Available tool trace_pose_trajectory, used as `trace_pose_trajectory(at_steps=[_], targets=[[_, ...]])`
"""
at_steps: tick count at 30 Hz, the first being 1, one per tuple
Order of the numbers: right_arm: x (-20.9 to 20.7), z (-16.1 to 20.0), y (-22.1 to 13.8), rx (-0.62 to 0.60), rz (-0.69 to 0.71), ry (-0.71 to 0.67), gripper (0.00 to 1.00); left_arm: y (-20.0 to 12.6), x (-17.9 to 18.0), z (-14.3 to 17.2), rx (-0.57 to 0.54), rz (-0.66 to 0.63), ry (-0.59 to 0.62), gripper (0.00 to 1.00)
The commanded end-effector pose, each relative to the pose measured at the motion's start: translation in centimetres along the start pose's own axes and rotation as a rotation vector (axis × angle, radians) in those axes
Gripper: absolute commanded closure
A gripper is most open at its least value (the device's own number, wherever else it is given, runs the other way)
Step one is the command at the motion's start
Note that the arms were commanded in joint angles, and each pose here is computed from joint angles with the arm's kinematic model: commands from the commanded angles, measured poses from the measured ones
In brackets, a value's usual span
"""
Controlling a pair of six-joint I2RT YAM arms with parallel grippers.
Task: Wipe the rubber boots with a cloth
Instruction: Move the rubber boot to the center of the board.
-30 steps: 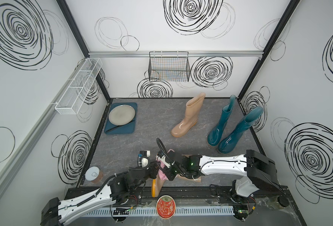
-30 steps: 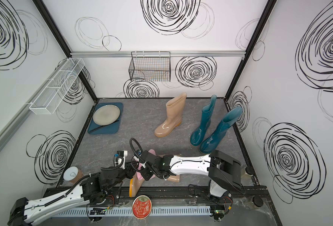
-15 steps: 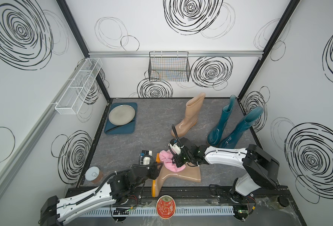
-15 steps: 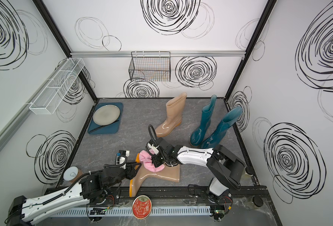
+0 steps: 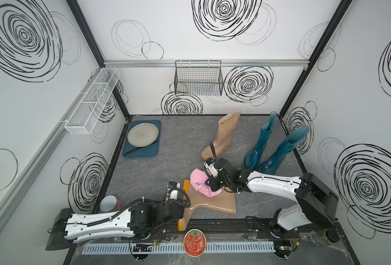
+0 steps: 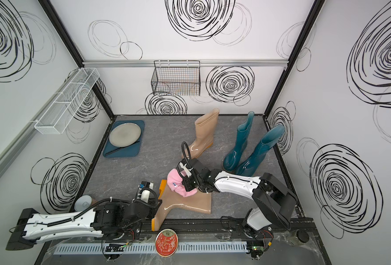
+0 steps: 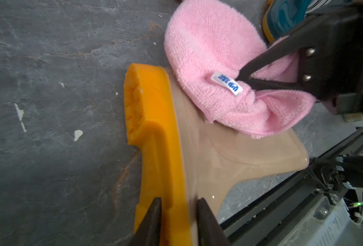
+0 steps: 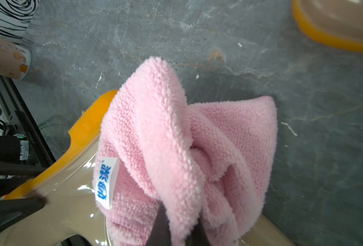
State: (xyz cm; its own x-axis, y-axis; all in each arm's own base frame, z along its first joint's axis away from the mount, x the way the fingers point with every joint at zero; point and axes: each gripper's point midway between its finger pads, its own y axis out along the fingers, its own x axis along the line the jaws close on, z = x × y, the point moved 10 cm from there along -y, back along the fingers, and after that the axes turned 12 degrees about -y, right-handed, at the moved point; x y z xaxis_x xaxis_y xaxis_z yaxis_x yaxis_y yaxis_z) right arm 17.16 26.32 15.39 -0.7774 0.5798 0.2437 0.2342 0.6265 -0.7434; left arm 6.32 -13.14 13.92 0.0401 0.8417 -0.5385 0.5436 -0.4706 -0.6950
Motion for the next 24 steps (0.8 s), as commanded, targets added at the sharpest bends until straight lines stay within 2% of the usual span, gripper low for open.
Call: trace_pose_trajectory(at_steps=[1,5,10,14,18,20,24], targets=[[0.3,-0.2,-1.5,-0.031,0.011,-0.006,1.0,1.3,1.1,0.7,0.08,-0.059,0.02,0.84],[1.6,-0.4,-2.6,-0.065,-0.041,-0.035,1.0,1.6,-0.1,-1.4,0.013,-0.029,0.005,0.98],[3.9,-1.2,-3.0,-0.099,-0.098,-0.077,1.0,2.3,-1.7,-5.2,-0.056,-0.019,0.012,1.0],[4.3,-1.2,-1.2,-0.089,-0.129,-0.048,1.0,3.5,-2.9,-6.7,-0.086,-0.002,0.014,1.0],[5.2,-0.8,1.2,-0.016,-0.135,-0.077,1.0,4.7,-2.9,-6.9,-0.06,0.002,0.019,0.88],[7.6,-0.1,1.6,-0.003,-0.168,-0.189,1.0,4.9,-2.4,-6.9,-0.056,-0.005,0.014,0.79],[10.7,1.6,2.7,0.069,-0.243,-0.303,1.0,4.5,-1.4,-7.0,-0.077,0.016,-0.029,0.7]])
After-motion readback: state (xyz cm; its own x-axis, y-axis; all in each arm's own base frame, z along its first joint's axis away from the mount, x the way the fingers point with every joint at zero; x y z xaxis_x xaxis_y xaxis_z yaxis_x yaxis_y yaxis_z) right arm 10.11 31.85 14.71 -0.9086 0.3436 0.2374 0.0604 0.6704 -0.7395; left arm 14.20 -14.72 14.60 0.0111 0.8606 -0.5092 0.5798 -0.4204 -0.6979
